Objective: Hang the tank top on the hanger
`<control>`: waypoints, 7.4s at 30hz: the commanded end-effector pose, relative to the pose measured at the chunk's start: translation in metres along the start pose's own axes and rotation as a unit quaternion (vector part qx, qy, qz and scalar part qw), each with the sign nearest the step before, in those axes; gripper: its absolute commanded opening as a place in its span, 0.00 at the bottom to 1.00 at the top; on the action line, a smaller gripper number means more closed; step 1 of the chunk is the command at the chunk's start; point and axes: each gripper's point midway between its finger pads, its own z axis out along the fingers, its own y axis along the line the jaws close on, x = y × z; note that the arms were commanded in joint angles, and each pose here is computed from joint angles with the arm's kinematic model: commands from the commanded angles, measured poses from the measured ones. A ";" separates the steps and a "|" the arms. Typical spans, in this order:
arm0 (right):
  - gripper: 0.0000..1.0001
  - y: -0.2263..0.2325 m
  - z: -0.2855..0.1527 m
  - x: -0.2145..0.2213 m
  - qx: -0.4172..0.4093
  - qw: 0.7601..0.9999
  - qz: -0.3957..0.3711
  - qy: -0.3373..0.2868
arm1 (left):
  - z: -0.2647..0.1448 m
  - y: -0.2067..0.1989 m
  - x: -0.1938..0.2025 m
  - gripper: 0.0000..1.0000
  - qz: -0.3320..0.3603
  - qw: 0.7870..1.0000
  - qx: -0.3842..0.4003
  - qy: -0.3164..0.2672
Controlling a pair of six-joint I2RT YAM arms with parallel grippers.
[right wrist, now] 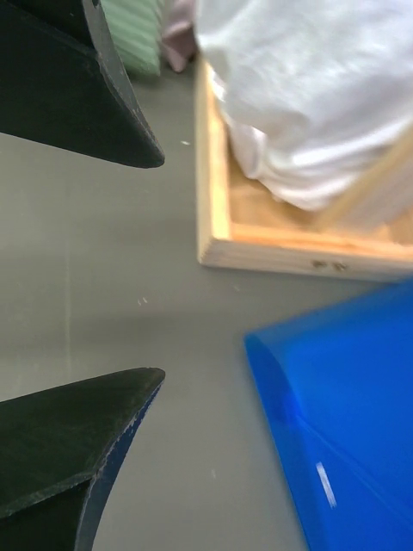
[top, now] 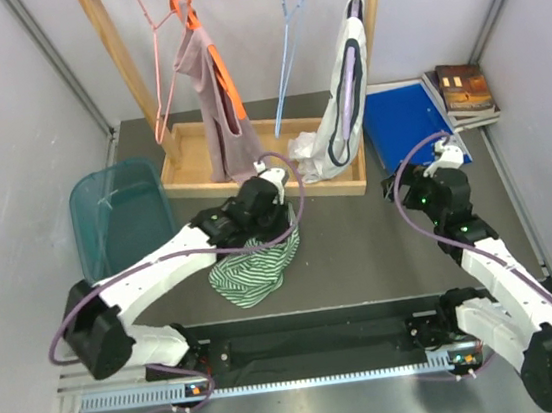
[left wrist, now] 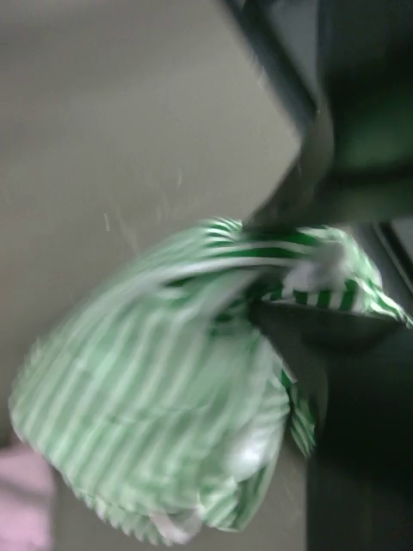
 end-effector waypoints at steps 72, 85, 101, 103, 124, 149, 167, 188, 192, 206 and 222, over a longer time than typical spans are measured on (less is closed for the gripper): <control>0.00 0.239 -0.018 0.186 -0.325 0.927 -0.013 0.185 | 0.022 0.043 0.021 0.54 -0.120 0.972 0.055 -0.193; 0.00 0.233 -0.016 0.176 -0.304 0.936 -0.030 0.175 | -0.008 0.065 -0.025 0.00 -0.099 0.963 -0.035 -0.249; 0.00 0.170 -0.033 0.072 -0.152 0.985 -0.068 0.039 | -0.135 0.078 -0.154 0.00 0.028 0.899 -0.176 -0.400; 0.00 0.162 -0.040 0.056 -0.137 0.988 -0.070 0.020 | -0.141 0.073 -0.166 0.00 0.040 0.895 -0.175 -0.409; 0.11 0.175 -0.032 -0.042 -0.066 0.984 -0.116 -0.116 | -0.158 0.038 -0.107 0.00 0.057 0.944 -0.042 -0.323; 0.91 0.290 -0.170 0.002 -0.371 0.904 -0.211 0.029 | -0.061 0.098 -0.030 0.00 0.091 0.976 -0.166 -0.111; 0.98 0.348 -0.108 -0.220 -0.223 0.952 -0.165 -0.128 | -0.072 0.111 -0.028 0.00 0.060 0.973 -0.179 -0.134; 0.80 0.317 0.018 -0.225 -0.119 0.974 -0.168 -0.099 | -0.072 0.110 -0.026 0.00 0.061 0.974 -0.173 -0.133; 0.58 0.313 0.018 -0.225 -0.109 0.975 -0.168 -0.098 | -0.073 0.110 -0.027 0.00 0.061 0.973 -0.173 -0.137; 0.00 0.324 -0.020 -0.264 -0.143 0.969 -0.132 -0.154 | -0.076 0.110 -0.028 0.00 0.060 0.973 -0.174 -0.142; 0.00 0.324 -0.070 -0.275 -0.169 0.959 -0.123 -0.192 | -0.073 0.116 -0.025 0.00 0.061 0.971 -0.189 -0.134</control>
